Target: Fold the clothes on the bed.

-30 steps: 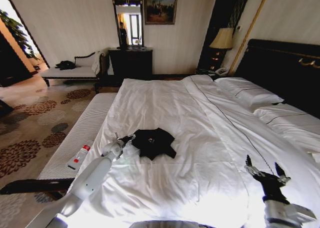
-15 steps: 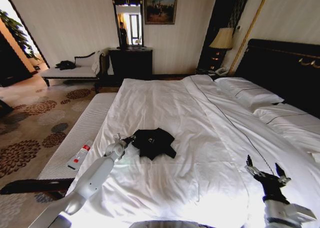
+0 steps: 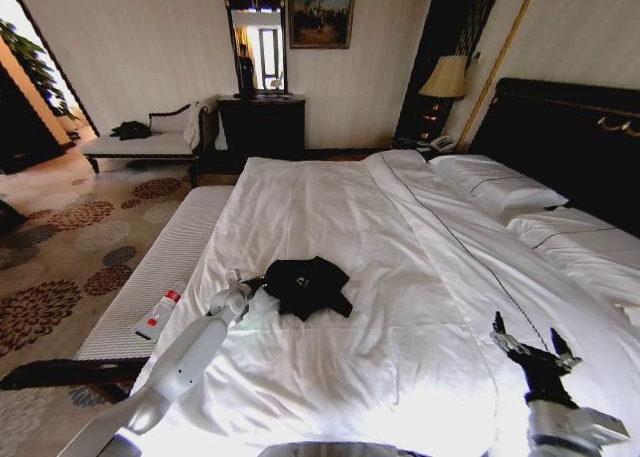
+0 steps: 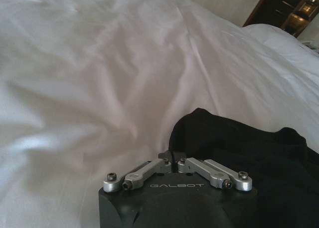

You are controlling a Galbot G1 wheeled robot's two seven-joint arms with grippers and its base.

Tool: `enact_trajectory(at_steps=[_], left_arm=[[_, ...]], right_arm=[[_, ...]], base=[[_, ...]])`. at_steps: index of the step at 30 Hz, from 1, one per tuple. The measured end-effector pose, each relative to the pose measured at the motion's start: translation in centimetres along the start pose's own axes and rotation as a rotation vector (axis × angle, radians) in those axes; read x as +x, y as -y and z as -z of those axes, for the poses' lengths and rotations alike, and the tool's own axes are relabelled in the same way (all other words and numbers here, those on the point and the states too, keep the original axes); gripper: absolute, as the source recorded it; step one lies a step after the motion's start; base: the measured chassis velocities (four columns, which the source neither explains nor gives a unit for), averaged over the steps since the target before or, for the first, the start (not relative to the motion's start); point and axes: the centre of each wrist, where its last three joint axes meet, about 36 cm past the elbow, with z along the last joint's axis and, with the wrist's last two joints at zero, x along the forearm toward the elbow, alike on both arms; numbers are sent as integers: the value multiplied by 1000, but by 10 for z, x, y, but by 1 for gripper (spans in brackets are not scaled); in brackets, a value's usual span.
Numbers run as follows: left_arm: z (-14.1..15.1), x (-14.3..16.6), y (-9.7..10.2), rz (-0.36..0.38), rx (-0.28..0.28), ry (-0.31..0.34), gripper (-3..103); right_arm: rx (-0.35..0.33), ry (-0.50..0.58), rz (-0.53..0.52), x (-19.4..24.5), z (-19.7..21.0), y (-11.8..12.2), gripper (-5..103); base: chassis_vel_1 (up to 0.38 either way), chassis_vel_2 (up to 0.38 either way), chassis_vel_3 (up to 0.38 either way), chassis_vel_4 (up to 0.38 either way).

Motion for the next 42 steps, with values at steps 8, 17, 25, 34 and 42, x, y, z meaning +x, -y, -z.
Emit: enact_trajectory(at_steps=[8,17,25,34,42], left_arm=[[-2,5,-3,11,-11,20,1],[2,10,-3,17,-28,45,1],[4,19,1,11,-42,55,1],[0,29,-3,17,-41,56,1],[0,35,-4,12,-55,53,1]], right_arm=[[-50,-71,58,-33,26,-3,100],[-75,-214,307,-98,63,-21,100],[-307,-460,528,-192,92,-45,100],[-316,-594,614,-283,46,-106,100],[-278,-656,664,-321,2,-180,100]], base=[[0,0,0,0],[0,0,0,0],[0,0,0,0],[0,0,0,0],[0,0,0,0]])
